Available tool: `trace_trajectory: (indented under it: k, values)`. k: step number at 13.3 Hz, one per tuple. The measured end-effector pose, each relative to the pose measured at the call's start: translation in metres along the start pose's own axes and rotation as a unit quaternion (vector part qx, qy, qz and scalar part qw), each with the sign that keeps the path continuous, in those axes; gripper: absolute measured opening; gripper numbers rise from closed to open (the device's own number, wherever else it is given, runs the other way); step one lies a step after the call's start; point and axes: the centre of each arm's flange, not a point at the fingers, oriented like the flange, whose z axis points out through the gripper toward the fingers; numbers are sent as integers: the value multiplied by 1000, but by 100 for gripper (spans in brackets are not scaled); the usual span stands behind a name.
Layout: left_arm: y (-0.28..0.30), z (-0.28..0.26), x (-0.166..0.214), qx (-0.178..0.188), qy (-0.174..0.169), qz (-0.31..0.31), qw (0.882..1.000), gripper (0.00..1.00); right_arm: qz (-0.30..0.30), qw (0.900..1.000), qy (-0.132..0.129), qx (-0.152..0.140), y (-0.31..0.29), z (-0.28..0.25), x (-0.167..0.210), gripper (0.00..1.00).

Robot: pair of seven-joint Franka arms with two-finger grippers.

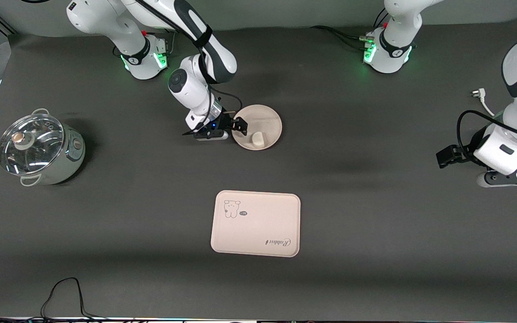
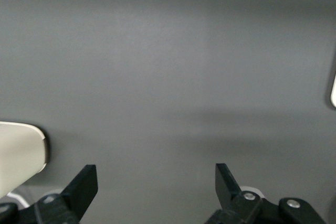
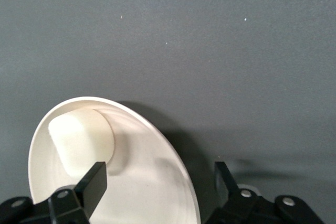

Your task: Place bun in plate and plate on tray

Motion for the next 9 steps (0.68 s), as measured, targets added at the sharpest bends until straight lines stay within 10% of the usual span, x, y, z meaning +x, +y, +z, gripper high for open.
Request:
trace_trajectory:
  k: [9]
  values:
    - [-7, -31, -17, -2, -5, -1, 1000, 100, 18, 1000, 7, -4, 7, 5, 0, 53]
